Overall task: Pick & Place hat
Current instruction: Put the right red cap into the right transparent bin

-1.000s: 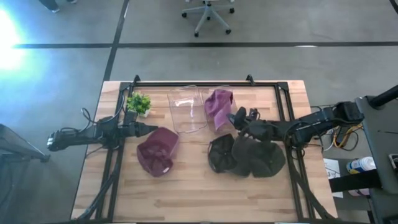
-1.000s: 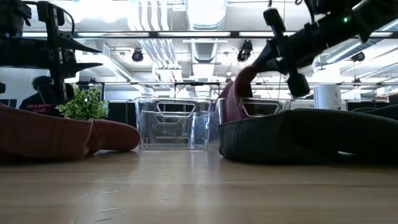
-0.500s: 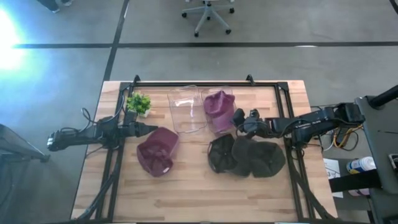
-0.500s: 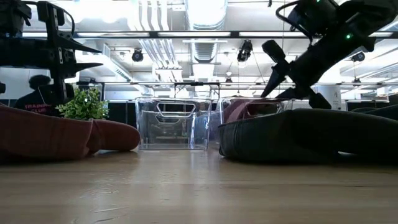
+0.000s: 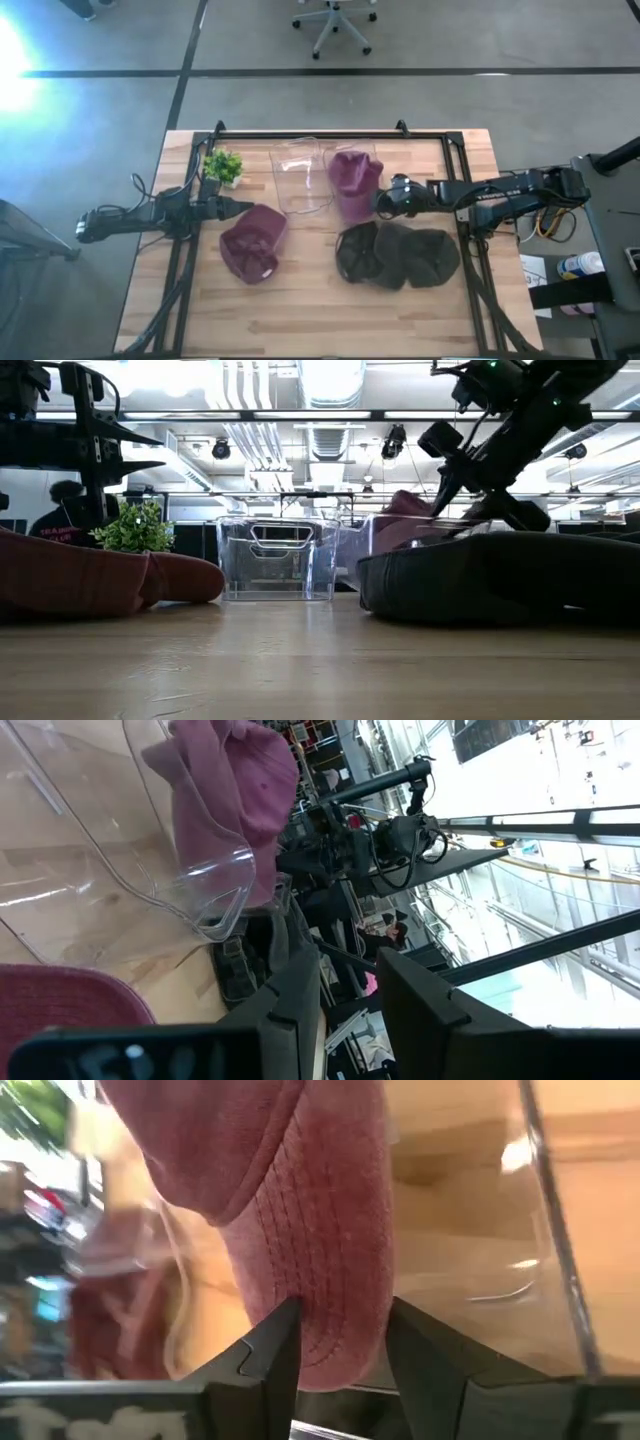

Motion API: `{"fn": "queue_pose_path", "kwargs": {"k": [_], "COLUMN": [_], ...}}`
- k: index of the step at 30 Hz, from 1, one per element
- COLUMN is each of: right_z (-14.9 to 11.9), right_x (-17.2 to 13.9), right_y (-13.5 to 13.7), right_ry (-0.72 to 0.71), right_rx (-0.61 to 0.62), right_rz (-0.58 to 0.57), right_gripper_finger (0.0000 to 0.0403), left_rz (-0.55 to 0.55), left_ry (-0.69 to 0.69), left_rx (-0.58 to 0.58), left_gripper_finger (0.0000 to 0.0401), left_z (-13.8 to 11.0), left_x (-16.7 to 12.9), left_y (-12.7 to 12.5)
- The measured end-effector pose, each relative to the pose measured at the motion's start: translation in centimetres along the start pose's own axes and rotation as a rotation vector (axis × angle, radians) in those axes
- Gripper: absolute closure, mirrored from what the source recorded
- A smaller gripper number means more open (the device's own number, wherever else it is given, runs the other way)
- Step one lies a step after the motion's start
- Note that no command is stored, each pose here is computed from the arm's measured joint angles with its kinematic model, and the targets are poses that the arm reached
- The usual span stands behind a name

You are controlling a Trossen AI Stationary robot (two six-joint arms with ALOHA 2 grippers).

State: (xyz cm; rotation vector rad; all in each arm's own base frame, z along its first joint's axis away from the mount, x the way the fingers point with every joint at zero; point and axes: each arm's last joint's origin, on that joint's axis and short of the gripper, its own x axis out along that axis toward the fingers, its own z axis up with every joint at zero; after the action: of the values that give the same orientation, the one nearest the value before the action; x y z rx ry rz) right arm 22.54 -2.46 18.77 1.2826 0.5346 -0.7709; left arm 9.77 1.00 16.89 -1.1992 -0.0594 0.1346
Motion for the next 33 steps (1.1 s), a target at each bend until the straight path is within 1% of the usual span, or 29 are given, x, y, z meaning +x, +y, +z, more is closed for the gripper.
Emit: {"fn": "queue_pose_path", "kwargs": {"k": [4,6,10,14,18,20,24,27,29,31,33], "right_z": [0.2,0.4,0.7,0.8,1.0,1.2,1.8,2.5,3.2,4.2,5.2], "right_x": [-0.5,-0.8,-1.4,-1.9,-3.0,-3.7,-5.1,-6.1,-6.3,-5.8,-4.3], "right_y": [0.6,1.3,2.6,2.8,2.1,2.3,3.4,4.6,5.9,6.9,7.4], "right_ry": [0.047,0.038,0.023,0.046,0.099,0.109,0.079,-0.046,-0.127,-0.132,-0.084], "right_rx": [-0.196,-0.237,-0.357,-0.471,-0.542,-0.583,-0.665,-0.697,-0.727,-0.737,-0.739], "right_rz": [-0.029,-0.012,0.021,-0.042,-0.219,-0.27,-0.325,-0.381,-0.369,-0.351,-0.369], "right_gripper_finger": [0.0263,0.0265,0.027,0.0269,0.0268,0.0269,0.0271,0.0271,0.0271,0.0271,0.0271], "left_rz": [0.001,0.001,0.001,0.001,0.0,0.002,0.009,0.013,0.013,0.015,0.018], "left_ry": [-0.007,-0.006,-0.007,-0.007,-0.007,-0.012,-0.042,-0.055,-0.057,-0.061,-0.068], "left_rx": [-0.001,-0.003,-0.007,-0.011,-0.014,-0.023,-0.031,-0.032,-0.032,-0.032,-0.032], "left_gripper_finger": [0.0304,0.0304,0.0304,0.0305,0.0304,0.0305,0.0305,0.0305,0.0305,0.0305,0.0304], "left_z": [0.0,0.0,0.0,0.0,0.0,0.0,0.1,0.2,0.2,0.2,0.2], "left_x": [0.0,0.0,0.0,0.0,0.0,0.0,0.0,0.0,0.0,0.0,0.0], "left_y": [0.0,0.0,0.0,0.0,0.0,0.0,0.0,0.0,0.0,0.0,0.0]}}
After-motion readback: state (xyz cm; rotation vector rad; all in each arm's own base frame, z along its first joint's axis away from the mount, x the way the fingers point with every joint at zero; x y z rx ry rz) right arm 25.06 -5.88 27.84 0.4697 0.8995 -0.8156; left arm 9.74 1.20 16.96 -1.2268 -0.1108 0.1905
